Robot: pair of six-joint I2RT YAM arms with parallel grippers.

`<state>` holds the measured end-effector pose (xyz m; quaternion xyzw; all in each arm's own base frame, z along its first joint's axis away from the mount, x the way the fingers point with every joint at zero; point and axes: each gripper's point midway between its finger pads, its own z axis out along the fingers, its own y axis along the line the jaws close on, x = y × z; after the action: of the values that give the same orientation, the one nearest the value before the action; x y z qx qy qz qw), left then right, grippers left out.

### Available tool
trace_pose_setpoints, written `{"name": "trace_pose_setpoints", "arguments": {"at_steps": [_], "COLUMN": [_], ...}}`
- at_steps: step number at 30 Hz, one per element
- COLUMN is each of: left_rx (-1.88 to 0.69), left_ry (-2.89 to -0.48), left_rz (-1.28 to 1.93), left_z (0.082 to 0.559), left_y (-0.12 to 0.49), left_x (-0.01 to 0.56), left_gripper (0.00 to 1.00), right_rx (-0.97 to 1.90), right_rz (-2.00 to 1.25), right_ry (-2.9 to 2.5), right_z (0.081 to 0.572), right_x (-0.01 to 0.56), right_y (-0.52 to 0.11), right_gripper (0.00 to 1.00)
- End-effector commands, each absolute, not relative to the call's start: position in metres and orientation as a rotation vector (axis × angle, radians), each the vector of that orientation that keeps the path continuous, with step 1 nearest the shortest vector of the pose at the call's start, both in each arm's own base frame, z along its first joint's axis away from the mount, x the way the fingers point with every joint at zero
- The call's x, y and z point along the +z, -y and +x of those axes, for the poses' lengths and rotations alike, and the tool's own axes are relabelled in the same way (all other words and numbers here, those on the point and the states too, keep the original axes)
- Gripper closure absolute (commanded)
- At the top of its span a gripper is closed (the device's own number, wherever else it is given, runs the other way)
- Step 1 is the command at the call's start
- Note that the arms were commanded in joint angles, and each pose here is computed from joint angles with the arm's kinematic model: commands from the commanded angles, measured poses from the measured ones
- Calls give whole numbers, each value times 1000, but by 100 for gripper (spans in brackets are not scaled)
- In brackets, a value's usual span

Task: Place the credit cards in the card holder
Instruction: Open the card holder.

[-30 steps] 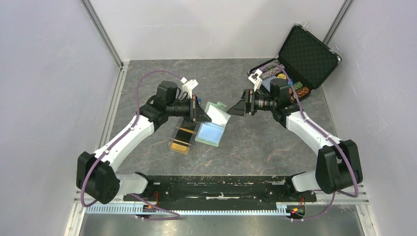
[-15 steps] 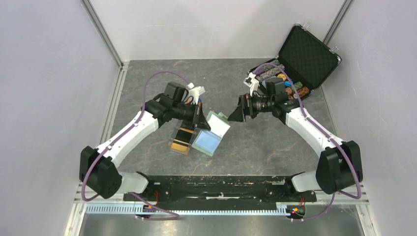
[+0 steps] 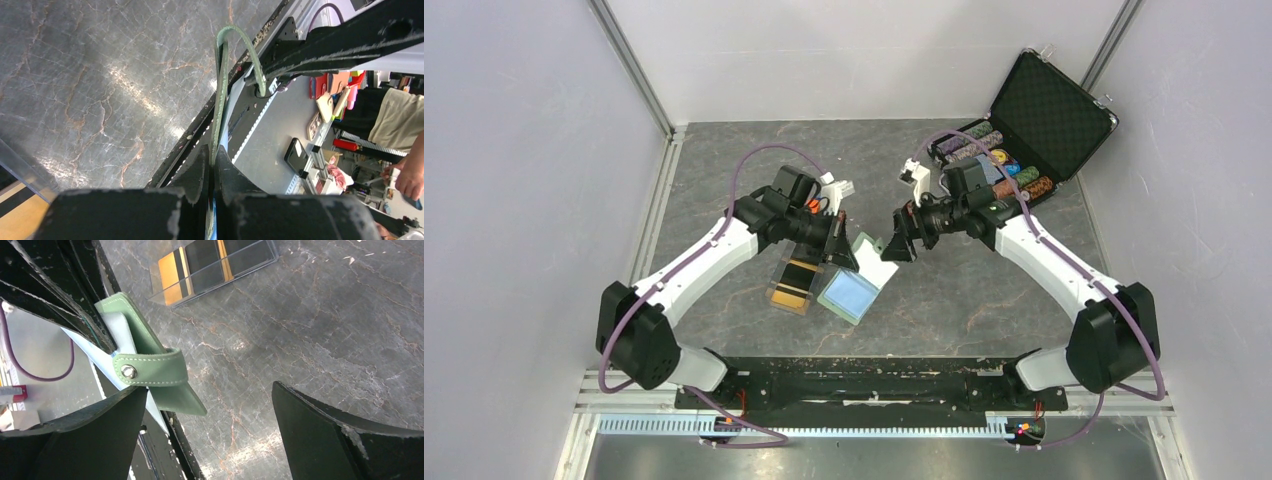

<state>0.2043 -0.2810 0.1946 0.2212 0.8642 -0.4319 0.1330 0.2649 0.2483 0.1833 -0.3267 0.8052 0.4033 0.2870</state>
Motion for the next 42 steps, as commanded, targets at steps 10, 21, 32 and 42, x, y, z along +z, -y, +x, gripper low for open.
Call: {"name": "trace_pose_setpoints", "arguments": {"at_steps": [10, 21, 32, 42], "left_rx": [-1340, -1422, -1329, -1161], "left_ry": [-2400, -2274, -2291, -2328], "left_rz": [839, 927, 887, 772], "left_z": [197, 184, 193, 213], "left_y": [297, 308, 303, 295], "left_x": [216, 234, 227, 215], "left_gripper": [98, 98, 97, 67], "right_rx": [1076, 1351, 1491, 1446], "right_rz": [-1011, -1130, -1161, -1132], "right_ry": [-2089, -2025, -1986, -2034], "right_z": [256, 225, 207, 220], "right_x": [192, 190, 198, 193], "right_y": [-253, -276, -283, -286], "right_gripper": [2, 5, 38, 100]}}
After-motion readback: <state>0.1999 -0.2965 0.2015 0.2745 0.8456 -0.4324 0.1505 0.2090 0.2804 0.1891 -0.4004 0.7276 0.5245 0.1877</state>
